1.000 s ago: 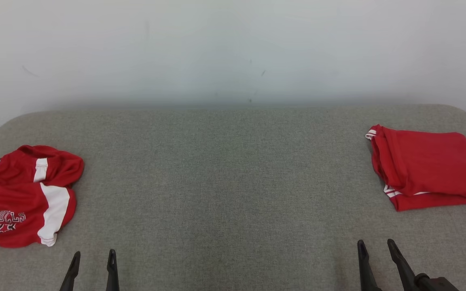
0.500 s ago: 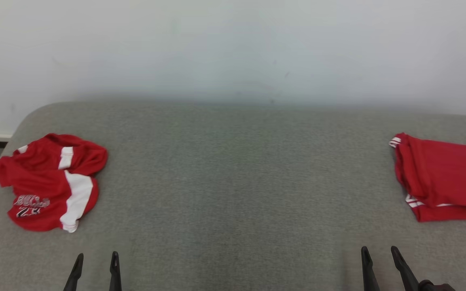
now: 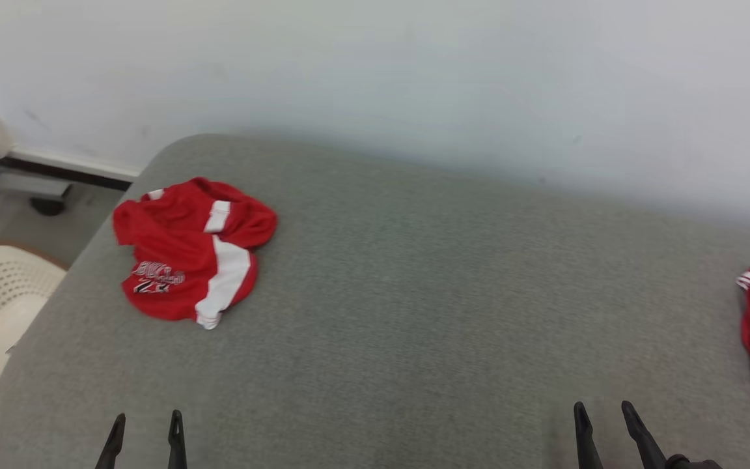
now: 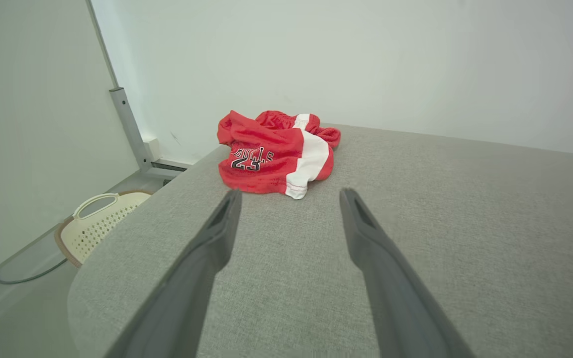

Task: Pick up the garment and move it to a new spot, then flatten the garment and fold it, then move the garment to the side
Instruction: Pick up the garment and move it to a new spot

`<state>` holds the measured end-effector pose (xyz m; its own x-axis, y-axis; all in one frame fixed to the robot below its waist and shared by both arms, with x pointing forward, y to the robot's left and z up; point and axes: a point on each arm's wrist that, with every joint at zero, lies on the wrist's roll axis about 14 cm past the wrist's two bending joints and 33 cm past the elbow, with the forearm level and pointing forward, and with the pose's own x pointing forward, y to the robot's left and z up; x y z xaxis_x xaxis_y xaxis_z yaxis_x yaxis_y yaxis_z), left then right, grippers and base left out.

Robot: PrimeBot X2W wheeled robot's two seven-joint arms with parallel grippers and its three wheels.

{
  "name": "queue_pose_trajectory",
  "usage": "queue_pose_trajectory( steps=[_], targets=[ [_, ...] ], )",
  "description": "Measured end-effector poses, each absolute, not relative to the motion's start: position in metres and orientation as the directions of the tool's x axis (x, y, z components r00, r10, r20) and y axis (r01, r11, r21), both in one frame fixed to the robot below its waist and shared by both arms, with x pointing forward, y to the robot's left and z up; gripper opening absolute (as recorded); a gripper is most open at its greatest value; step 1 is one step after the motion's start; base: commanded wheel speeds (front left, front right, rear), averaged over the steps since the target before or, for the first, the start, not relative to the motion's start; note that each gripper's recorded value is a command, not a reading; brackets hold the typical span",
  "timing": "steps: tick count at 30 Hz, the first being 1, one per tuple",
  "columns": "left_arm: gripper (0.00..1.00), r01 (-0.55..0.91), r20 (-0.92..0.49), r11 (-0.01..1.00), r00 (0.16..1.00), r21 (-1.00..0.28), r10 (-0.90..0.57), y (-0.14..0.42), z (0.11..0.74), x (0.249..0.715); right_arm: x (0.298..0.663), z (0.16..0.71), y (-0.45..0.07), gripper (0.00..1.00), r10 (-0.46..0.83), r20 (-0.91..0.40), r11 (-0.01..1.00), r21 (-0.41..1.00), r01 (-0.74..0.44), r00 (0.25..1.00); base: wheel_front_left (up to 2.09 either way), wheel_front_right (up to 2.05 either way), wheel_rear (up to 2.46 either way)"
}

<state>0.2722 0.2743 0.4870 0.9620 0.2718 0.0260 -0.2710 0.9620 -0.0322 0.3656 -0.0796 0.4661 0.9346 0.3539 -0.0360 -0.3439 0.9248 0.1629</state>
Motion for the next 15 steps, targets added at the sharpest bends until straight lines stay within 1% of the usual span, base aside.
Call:
queue_pose_trajectory(
  steps=[15],
  targets=[
    [1.0,-0.495,0.018,0.869,0.869,-0.032,0.495,0.326,0.483,0.2,0.368,0.473,0.003,1.0,0.57,-0.018,0.811,0.167,-0.56,0.821,0.0,0.0,0.0]
  ],
)
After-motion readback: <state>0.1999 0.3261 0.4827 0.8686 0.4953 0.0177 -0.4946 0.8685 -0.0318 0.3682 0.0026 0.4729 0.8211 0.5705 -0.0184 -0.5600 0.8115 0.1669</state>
